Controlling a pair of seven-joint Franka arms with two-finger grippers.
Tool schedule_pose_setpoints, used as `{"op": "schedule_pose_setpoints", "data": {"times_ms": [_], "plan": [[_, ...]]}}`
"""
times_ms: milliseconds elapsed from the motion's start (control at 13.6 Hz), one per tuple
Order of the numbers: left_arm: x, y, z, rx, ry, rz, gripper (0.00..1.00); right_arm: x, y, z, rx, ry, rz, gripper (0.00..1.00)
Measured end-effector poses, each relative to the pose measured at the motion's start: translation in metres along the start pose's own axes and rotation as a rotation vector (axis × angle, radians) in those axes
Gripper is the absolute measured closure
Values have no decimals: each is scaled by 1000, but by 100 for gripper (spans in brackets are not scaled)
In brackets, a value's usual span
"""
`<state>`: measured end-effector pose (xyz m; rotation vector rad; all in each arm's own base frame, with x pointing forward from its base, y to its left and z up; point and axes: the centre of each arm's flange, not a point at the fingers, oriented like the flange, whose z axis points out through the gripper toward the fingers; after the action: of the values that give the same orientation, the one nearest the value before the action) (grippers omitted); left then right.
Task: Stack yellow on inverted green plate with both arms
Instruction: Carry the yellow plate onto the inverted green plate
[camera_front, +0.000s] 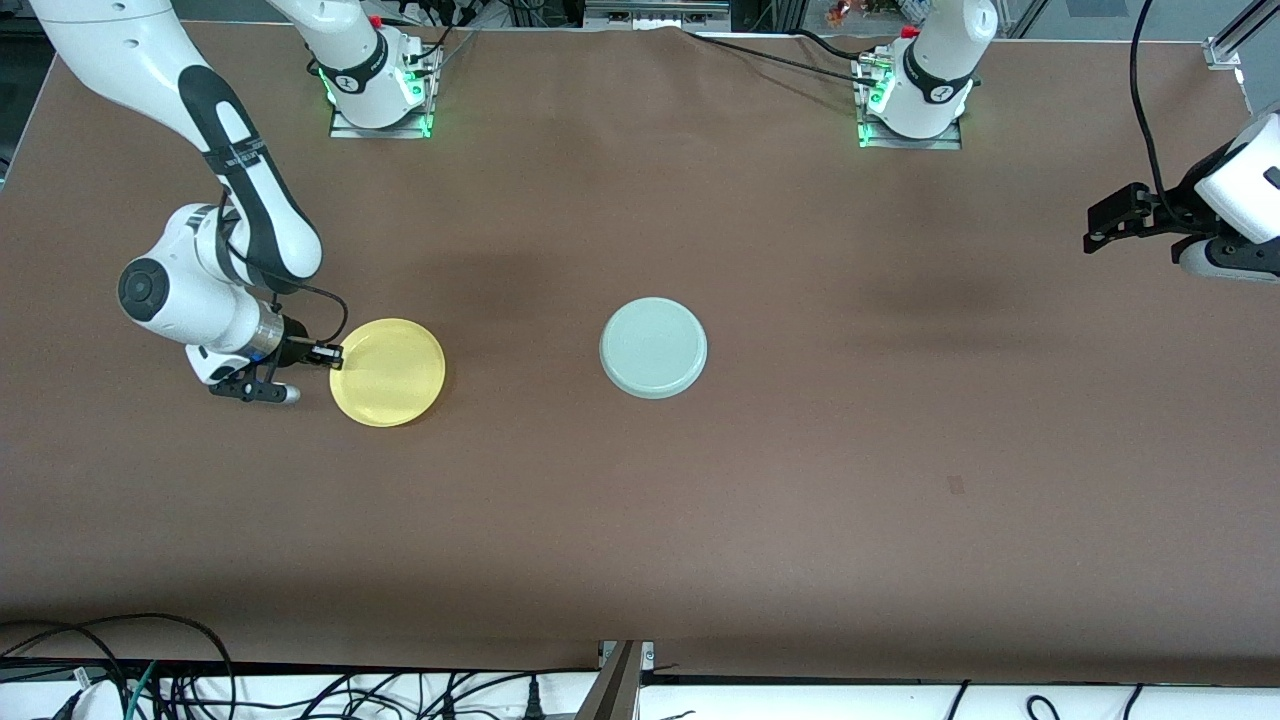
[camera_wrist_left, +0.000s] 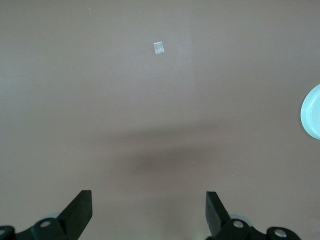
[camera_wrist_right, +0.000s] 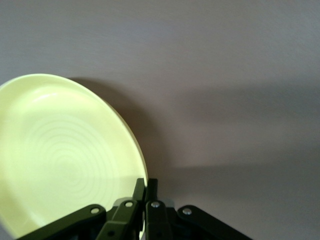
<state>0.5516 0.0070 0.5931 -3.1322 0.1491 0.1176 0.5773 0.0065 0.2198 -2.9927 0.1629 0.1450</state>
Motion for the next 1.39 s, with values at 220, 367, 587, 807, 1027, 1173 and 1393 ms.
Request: {"op": "schedule_pose_setpoints", "data": {"times_ms": [220,367,587,807,1027,1173,1393], "plan": [[9,-1,-15,4,48,-1,0,5,-54,-45,41,-109,-85,98],[14,-3,-27,7,76,-2,0,-2,-118,-64,66,-129,-98,98],[19,-4,-30,7,85,-3,0,-34,-227,-63,88,-115,-71,98],[26,-7,-27,28,86,-3,0,-67,-309,-34,109,-59,-87,98],[30,-9,-32,45,97,-3,0,-88,-355,11,142,-22,-86,98],[32,-9,-30,45,93,-3,0,-101,-374,40,160,-5,-104,98],[35,-7,-26,44,88,2,0,-104,-377,66,164,-8,-103,98]]}}
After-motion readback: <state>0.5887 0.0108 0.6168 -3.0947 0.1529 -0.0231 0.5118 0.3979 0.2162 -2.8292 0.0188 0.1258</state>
